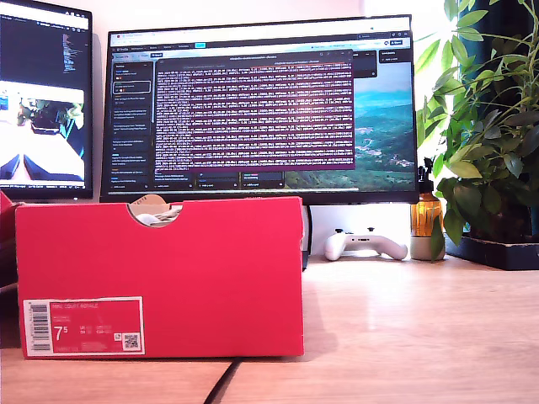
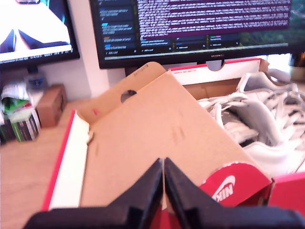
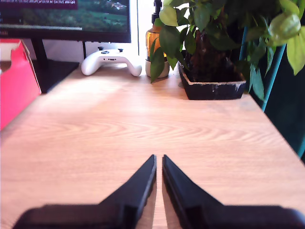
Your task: Pack the white shoes by picking the first shoe and placing it inside the red shoebox, left side, then picking and rotating the second shoe and placing it in the shoebox
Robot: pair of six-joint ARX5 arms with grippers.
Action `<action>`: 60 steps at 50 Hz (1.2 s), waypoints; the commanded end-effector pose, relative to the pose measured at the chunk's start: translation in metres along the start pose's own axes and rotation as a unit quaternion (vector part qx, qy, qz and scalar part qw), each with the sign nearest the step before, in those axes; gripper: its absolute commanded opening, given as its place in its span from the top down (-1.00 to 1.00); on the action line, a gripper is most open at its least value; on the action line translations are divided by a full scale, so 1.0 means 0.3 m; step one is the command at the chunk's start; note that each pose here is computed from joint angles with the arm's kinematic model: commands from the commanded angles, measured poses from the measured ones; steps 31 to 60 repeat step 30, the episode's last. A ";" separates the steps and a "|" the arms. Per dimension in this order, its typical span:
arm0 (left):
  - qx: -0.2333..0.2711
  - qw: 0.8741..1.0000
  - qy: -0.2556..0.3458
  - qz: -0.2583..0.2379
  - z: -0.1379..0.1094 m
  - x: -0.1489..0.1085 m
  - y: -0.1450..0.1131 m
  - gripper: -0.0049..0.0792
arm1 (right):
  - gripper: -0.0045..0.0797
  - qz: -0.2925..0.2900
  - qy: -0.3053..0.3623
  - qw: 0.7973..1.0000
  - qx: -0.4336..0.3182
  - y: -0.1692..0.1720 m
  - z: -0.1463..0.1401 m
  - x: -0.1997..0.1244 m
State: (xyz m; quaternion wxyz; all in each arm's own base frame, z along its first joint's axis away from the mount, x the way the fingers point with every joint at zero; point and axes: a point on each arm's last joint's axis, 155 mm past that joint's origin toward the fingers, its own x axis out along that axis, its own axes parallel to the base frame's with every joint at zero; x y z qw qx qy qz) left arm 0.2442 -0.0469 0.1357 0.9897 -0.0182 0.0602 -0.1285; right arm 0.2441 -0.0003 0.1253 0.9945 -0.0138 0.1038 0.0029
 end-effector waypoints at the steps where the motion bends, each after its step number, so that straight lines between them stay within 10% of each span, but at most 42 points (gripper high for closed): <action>1: -0.021 1.000 0.017 0.008 -0.053 0.006 0.013 0.93 | 0.90 -0.001 0.003 1.000 0.006 -0.001 -0.020 0.006; 60: -0.076 0.995 0.045 0.047 -0.105 0.000 0.057 0.93 | 0.90 -0.001 0.003 1.000 0.006 -0.001 -0.020 0.006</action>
